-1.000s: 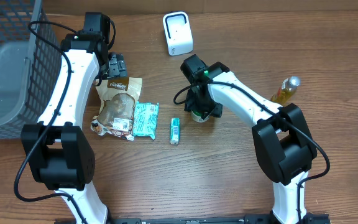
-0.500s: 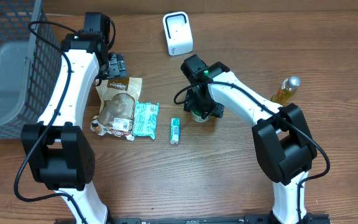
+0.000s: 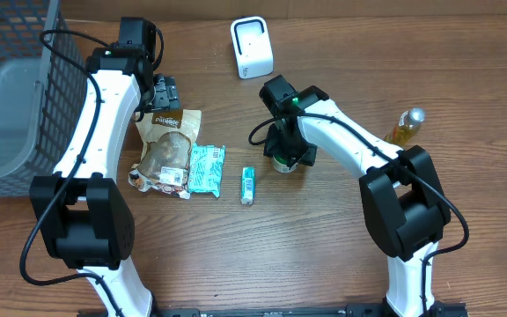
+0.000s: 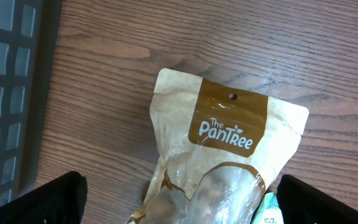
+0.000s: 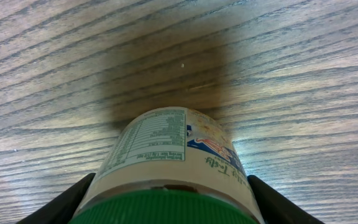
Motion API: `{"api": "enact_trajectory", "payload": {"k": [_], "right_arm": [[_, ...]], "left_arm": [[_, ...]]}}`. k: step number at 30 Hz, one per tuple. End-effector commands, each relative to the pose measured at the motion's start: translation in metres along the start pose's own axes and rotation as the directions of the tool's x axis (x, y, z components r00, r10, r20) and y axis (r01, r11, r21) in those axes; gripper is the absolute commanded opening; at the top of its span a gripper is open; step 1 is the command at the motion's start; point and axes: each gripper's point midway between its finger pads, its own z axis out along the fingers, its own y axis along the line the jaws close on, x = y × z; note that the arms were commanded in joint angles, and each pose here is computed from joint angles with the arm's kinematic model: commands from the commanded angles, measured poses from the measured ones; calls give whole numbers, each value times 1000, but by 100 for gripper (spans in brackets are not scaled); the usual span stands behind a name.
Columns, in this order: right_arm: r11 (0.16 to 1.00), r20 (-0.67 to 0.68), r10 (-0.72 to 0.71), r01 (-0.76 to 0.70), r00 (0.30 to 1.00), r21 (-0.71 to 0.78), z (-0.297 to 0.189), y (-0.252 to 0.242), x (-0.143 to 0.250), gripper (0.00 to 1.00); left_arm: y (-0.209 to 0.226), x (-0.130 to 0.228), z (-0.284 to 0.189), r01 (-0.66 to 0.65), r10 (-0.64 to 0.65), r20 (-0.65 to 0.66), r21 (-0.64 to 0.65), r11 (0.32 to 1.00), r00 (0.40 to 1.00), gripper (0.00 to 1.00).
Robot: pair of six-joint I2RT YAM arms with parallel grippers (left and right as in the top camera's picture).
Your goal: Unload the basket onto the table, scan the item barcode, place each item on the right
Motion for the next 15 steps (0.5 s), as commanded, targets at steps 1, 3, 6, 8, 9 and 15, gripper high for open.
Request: {"api": "enact_trajectory", "payload": {"k": [1,3,6,8,9,15], "right_arm": [[1000,4,7,-7,1000,-7,-2,1,-4,66],[1000,4,5,-5,1000,-7,-2,1,-4,66],[1000,4,5,-5,1000,-7,-2,1,-4,66],[1000,4,5,-5,1000,-7,-2,1,-4,66],[1000,4,5,-5,1000,-8,-2,1,-4,66],[1000,5,5,-5,1000,-7,-2,1,-4,68]], "left_arm": [[0,-5,-5,1,0,21,-7,1000,1000,100],[0,-5,-5,1,0,21,-7,1000,1000,100],[0,-5,-5,1,0,21,-7,1000,1000,100],[0,-5,-5,1,0,21,-7,1000,1000,100],[0,-5,-5,1,-1,21,-7,1000,1000,99],[0,-5,-5,1,0,21,-7,1000,1000,100]]}}
